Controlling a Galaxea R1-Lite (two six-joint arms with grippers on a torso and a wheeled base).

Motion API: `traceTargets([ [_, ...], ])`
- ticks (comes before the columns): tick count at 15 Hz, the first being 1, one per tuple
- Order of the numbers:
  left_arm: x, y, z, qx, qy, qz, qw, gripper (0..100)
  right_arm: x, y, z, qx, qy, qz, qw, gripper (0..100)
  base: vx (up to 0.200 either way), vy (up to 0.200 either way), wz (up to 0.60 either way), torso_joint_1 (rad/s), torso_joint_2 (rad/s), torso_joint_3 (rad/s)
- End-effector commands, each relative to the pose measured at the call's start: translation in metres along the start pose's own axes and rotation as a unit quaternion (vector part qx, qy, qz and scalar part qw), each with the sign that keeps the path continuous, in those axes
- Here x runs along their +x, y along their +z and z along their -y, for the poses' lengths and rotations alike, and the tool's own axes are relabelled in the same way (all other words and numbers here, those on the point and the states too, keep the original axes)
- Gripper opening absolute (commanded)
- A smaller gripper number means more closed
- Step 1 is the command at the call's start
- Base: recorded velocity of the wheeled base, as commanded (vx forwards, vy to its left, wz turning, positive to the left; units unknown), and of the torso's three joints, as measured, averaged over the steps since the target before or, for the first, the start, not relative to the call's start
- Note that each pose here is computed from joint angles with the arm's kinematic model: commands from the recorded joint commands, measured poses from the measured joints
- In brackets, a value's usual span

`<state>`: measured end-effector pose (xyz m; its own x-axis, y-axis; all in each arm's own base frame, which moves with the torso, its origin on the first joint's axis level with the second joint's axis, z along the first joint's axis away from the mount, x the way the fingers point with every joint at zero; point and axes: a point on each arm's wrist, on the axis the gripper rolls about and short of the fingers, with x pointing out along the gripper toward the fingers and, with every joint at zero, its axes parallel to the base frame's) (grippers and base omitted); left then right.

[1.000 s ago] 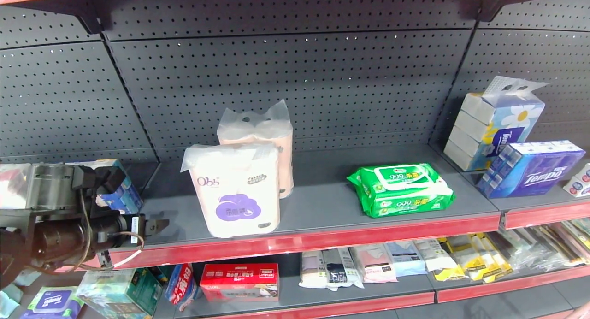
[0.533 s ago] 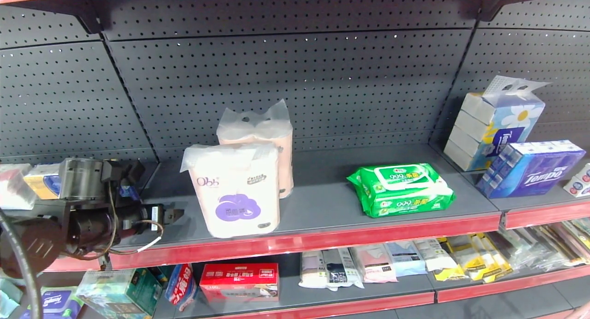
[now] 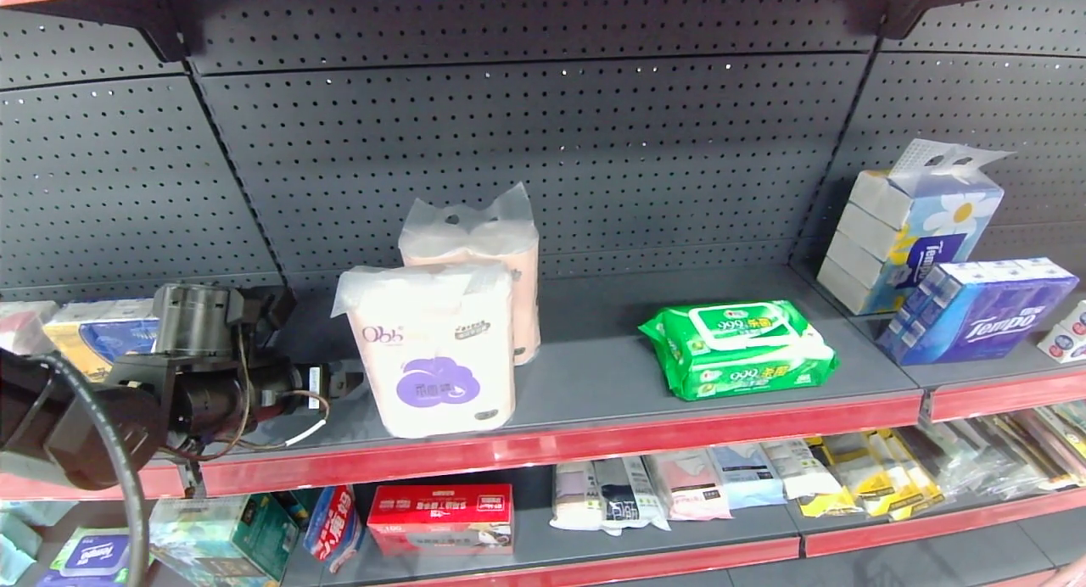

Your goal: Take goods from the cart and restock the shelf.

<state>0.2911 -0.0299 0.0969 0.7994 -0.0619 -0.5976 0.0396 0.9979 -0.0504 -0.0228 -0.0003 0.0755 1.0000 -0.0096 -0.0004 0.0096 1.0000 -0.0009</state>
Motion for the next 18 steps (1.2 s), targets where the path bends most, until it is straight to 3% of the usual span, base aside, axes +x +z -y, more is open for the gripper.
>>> traceTargets([
  [1,0.005,0.000,0.003,0.003,-0.003,0.000,1.0000,100,0.000,0.000,0.000,0.000,0.000,0.000,1.000,100,0.000,0.000,0.00,0.000,0.00,0.000],
  [18,0.019,0.003,0.023,0.021,-0.027,0.007,0.9994,100,0.000,0.000,0.000,0.000,0.000,0.000,1.000,100,0.000,0.000,0.00,0.000,0.00,0.000],
])
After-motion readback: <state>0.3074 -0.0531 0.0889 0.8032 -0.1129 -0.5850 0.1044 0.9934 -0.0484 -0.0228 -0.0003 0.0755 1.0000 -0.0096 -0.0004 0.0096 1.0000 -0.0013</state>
